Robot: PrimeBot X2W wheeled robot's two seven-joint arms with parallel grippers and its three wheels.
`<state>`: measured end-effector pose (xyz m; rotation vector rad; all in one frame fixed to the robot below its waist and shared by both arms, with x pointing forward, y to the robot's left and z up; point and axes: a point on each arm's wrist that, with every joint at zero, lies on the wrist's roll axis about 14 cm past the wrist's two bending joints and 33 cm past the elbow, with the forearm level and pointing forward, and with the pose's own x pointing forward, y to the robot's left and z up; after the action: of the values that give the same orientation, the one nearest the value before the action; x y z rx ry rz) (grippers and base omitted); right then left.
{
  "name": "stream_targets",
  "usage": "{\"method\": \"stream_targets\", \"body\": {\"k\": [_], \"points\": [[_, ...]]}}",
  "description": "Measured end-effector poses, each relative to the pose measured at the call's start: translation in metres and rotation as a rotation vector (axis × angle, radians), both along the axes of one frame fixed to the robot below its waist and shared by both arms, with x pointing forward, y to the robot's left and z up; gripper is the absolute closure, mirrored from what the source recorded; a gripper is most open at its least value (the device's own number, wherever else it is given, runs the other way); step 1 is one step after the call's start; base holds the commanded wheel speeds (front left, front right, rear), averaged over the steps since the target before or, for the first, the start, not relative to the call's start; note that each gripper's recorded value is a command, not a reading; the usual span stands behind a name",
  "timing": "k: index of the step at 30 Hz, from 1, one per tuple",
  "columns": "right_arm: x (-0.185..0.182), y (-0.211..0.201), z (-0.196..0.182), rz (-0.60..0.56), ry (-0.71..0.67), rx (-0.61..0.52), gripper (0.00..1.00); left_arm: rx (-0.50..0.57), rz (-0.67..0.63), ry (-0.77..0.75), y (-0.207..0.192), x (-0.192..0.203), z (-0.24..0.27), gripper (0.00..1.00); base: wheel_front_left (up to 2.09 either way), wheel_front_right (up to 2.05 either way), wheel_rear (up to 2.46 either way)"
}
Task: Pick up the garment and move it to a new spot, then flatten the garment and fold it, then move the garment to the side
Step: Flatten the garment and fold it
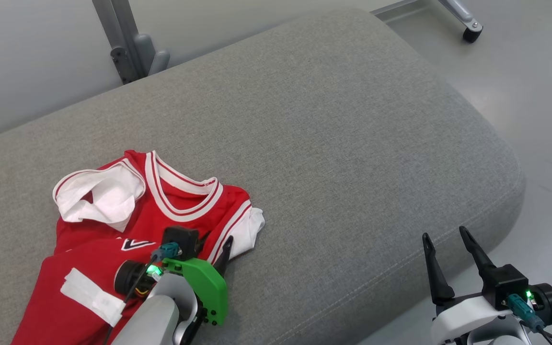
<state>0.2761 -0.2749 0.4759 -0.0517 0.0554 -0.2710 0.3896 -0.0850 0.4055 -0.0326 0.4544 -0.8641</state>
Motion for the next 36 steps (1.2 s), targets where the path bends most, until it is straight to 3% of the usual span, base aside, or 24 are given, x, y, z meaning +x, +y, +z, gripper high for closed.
{"method": "stream_targets", "body": {"k": [5,13,19,25,35,36], "points": [[-0.003,-0.001,0.005,-0.001,-0.017,-0.007,0.00,-0.043,-0.019,-0.021,-0.011,-0.007,0.012,1.00,0.00,0.00,0.00],[-0.005,0.003,0.003,0.013,-0.013,-0.016,0.00,-0.298,-0.131,-0.063,-0.051,-0.043,0.075,1.00,0.00,0.00,0.00],[-0.001,0.007,0.005,0.037,-0.022,-0.027,0.00,-0.471,-0.192,-0.085,-0.045,-0.063,0.124,1.00,0.00,0.00,0.00],[0.007,0.015,0.007,0.067,-0.026,-0.030,0.00,-0.436,-0.095,-0.095,-0.023,-0.037,0.110,1.00,0.00,0.00,0.00],[0.009,0.013,0.000,0.058,0.008,-0.041,0.00,-0.283,0.007,-0.087,-0.025,0.008,0.068,1.00,0.00,0.00,0.00],[0.008,0.011,-0.001,0.054,0.012,-0.041,0.00,-0.283,0.011,-0.081,-0.028,0.010,0.066,0.85,0.00,0.00,0.00]]}}
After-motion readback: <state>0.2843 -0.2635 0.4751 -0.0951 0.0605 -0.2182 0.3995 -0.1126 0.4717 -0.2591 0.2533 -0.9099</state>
